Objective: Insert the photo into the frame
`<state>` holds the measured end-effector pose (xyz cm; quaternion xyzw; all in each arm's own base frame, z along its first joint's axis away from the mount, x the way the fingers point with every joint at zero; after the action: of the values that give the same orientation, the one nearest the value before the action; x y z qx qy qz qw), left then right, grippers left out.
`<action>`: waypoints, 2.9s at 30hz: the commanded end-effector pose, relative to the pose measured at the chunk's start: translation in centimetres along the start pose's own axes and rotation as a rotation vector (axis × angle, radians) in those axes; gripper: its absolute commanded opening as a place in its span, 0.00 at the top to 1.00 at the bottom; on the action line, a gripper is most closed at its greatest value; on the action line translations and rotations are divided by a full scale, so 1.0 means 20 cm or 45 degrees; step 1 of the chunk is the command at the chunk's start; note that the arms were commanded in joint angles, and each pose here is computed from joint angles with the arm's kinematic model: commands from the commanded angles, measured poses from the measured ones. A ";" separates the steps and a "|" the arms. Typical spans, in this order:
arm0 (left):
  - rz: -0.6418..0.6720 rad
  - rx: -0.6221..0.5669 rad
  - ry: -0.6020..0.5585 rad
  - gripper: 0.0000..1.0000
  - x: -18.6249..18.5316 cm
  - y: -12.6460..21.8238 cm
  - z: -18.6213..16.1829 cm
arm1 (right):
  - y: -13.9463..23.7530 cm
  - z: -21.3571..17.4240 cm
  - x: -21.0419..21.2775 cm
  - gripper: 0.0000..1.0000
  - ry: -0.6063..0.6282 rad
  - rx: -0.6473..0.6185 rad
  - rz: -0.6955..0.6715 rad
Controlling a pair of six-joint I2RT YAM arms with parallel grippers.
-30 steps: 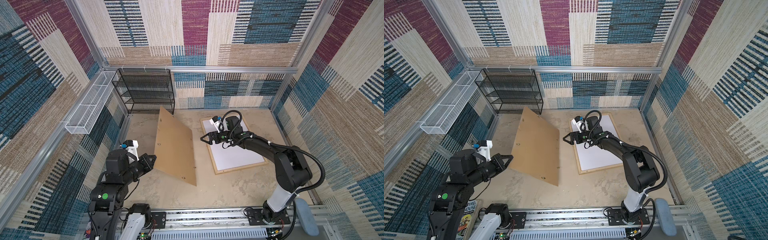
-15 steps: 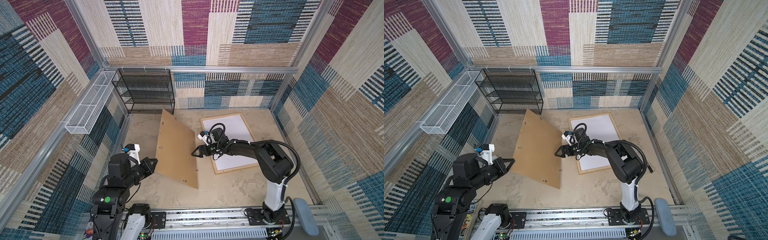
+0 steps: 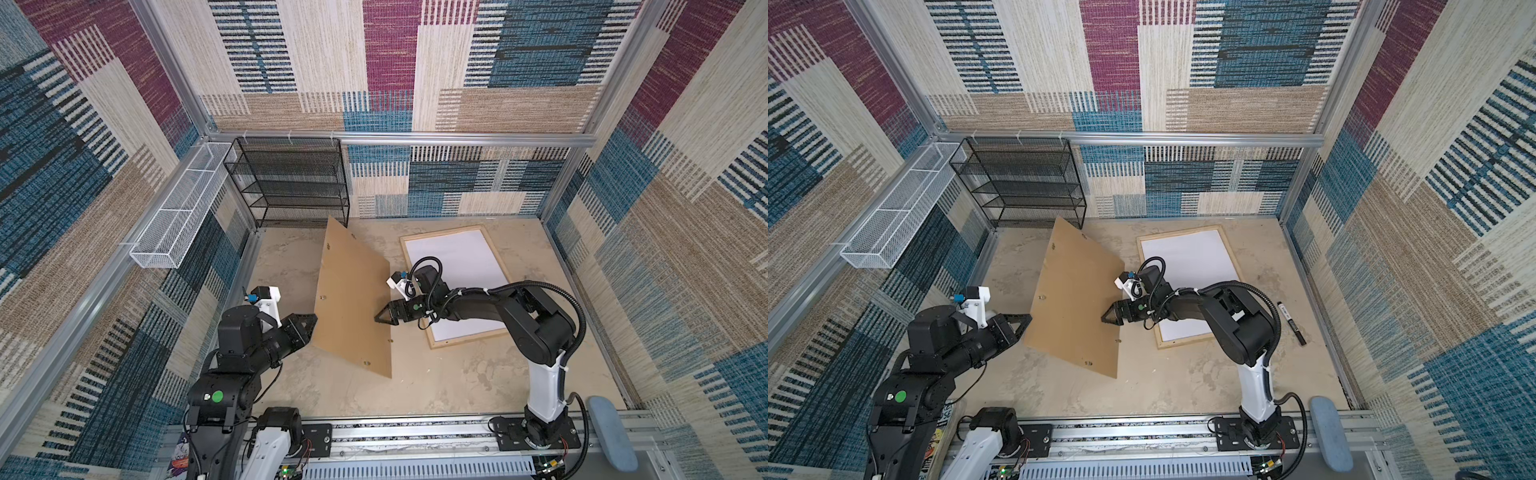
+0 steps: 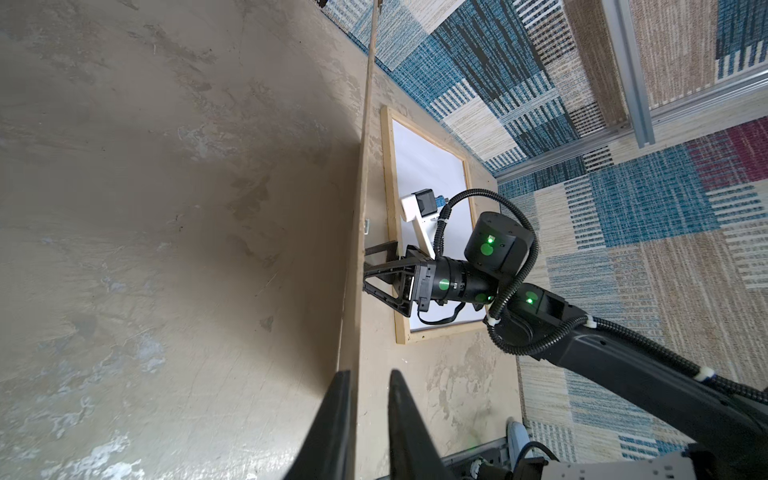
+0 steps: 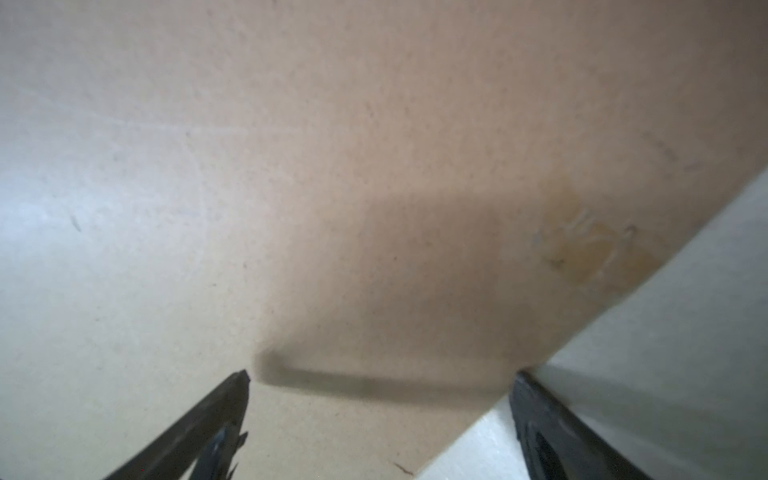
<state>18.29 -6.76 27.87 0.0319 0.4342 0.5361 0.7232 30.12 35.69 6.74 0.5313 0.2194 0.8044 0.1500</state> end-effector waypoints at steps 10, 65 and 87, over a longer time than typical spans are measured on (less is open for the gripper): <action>0.013 0.053 -0.009 0.64 0.02 -0.06 -0.01 | -0.01 -0.05 0.02 0.00 -0.055 0.040 0.041; -0.669 -0.287 0.241 1.00 -0.37 -0.08 0.36 | 1.31 0.46 -0.08 0.00 0.000 -0.717 -0.372; -0.739 -0.116 0.192 1.00 -0.62 -0.55 0.06 | 1.78 0.32 -0.97 0.00 -0.481 -0.868 -0.826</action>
<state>25.48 -20.35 27.33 -0.0996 0.4996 0.3404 0.7903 43.20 -1.73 12.80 0.4941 0.0595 0.6403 0.5851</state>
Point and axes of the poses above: each gripper's point midway between its finger pads, its own y axis back along the fingers, its own x axis along the line the jaws close on, z = x × y, the point moved 2 cm from there along y, back along the fingers, and after that the axes turned 8 degrees about -y, right-handed, at the moved point
